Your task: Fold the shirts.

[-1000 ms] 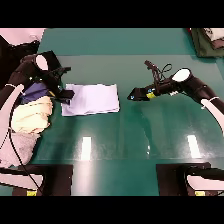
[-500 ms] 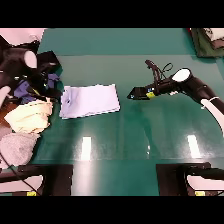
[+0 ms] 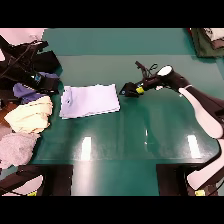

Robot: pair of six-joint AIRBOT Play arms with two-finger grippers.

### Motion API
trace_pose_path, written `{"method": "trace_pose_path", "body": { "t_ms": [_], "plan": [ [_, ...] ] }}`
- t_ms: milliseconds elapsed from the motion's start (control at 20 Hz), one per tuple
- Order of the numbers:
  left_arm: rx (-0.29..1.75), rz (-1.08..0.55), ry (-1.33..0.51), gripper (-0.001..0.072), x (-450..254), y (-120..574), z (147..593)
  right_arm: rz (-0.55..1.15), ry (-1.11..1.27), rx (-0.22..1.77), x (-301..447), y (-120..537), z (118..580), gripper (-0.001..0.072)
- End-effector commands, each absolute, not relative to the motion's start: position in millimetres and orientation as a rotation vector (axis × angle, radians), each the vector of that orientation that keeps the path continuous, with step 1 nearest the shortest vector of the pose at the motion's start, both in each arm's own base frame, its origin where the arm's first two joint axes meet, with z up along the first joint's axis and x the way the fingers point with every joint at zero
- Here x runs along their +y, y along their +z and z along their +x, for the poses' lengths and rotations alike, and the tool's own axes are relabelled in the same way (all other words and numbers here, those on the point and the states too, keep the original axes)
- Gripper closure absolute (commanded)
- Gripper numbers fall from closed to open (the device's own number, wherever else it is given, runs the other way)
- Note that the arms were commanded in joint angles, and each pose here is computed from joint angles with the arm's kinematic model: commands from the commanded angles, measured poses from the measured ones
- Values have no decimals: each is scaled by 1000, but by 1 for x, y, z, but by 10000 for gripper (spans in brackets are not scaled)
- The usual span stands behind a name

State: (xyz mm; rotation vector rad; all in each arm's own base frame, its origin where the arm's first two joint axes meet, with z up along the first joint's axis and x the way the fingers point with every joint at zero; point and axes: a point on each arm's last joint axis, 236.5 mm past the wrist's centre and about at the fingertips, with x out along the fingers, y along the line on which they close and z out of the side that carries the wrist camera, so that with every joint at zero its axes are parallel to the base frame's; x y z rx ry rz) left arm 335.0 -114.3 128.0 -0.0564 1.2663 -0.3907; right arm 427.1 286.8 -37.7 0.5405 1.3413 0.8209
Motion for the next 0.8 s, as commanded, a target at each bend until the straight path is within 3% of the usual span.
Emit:
{"method": "trace_pose_path", "body": {
  "t_ms": [0, 350, 400, 500, 550, 750],
  "plan": [
    [1244, -91, -447, 679, -127, 137, 331, 610, 891, 1395, 322, -49, 431, 130],
    [1255, -90, -450, 679, -128, 137, 329, 550, 954, 1440, 382, -70, 408, 141],
    [1255, -90, -450, 679, -127, 137, 329, 544, 953, 1419, 388, -69, 410, 178],
    [1255, -90, -450, 679, -128, 137, 329, 524, 965, 1370, 394, -62, 418, 573],
    [1255, -89, -449, 679, -127, 137, 329, 510, 981, 1344, 396, -56, 422, 689],
    [1254, -89, -449, 679, -127, 137, 329, 472, 966, 1230, 351, 0, 455, 692]
  ]
}}
